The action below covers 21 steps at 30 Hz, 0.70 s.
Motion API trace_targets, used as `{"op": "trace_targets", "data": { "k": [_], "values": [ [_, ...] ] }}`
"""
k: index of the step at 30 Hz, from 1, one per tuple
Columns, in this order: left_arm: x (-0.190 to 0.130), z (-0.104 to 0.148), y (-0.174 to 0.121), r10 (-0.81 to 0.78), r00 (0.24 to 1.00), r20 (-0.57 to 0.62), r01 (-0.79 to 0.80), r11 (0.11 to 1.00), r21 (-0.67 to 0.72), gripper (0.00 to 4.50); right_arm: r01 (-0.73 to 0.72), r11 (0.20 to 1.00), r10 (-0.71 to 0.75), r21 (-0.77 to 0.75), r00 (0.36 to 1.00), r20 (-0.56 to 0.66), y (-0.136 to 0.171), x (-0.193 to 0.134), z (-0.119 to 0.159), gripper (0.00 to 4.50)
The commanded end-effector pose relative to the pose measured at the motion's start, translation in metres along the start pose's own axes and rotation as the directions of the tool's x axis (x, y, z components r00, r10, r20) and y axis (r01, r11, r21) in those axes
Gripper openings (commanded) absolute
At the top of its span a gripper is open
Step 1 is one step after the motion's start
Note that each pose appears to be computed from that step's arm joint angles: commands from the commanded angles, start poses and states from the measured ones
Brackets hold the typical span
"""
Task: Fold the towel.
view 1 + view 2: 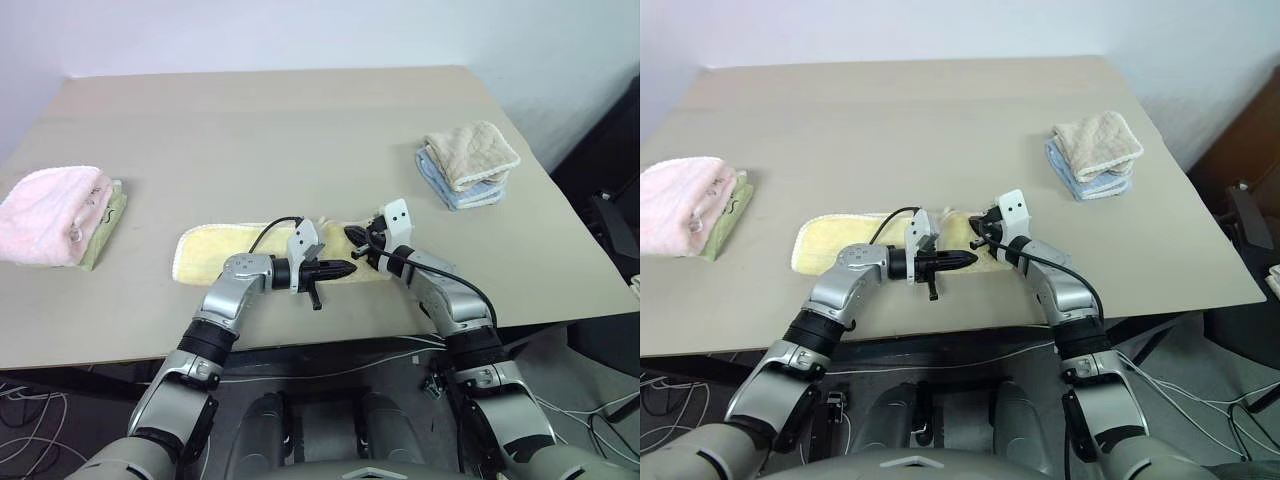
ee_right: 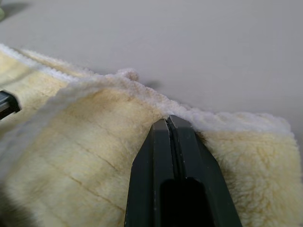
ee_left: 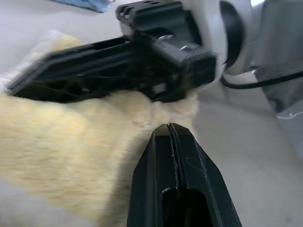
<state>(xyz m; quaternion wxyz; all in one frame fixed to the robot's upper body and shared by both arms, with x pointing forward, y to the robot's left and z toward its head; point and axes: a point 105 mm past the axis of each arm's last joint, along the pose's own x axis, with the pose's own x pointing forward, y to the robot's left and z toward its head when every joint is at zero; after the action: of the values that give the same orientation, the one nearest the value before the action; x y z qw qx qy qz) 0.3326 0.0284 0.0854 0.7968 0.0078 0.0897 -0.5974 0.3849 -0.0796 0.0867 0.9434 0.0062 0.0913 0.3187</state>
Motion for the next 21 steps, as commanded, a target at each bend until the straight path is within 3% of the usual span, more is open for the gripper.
{"op": "trace_targets", "data": {
  "k": [1,5,8,11,14,19,21],
  "values": [
    [-0.006,0.013,0.007,0.052,0.996,0.071,-0.049,0.998,-0.037,0.00,0.004,1.000,-0.004,0.003,0.999,-0.040,-0.003,0.004,-0.012,0.02],
    [-0.026,0.042,0.018,0.100,0.980,0.174,-0.091,0.994,-0.061,0.00,-0.074,0.997,0.074,-0.007,0.996,0.045,0.000,0.001,0.017,0.02],
    [-0.041,0.062,0.021,0.134,0.961,0.241,-0.117,0.990,-0.085,0.57,-0.144,0.990,0.144,-0.001,0.984,0.104,0.007,-0.005,0.037,0.00],
    [-0.067,0.081,0.025,0.197,0.941,0.275,-0.183,0.980,-0.079,1.54,-0.229,0.973,0.232,-0.039,0.961,0.153,0.016,-0.017,0.064,0.00],
    [-0.089,0.088,0.032,0.293,0.913,0.285,-0.283,0.956,-0.075,2.60,-0.326,0.941,0.336,-0.089,0.932,0.133,0.030,-0.029,0.072,0.60],
    [-0.126,0.095,0.032,0.405,0.860,0.312,-0.424,0.906,-0.008,4.29,-0.413,0.896,0.429,-0.160,0.900,0.080,0.046,-0.039,0.075,2.24],
    [-0.140,0.098,0.029,0.439,0.842,0.313,-0.472,0.881,0.032,4.50,-0.440,0.882,0.456,-0.169,0.888,0.066,0.051,-0.041,0.074,2.98]
  ]
}}
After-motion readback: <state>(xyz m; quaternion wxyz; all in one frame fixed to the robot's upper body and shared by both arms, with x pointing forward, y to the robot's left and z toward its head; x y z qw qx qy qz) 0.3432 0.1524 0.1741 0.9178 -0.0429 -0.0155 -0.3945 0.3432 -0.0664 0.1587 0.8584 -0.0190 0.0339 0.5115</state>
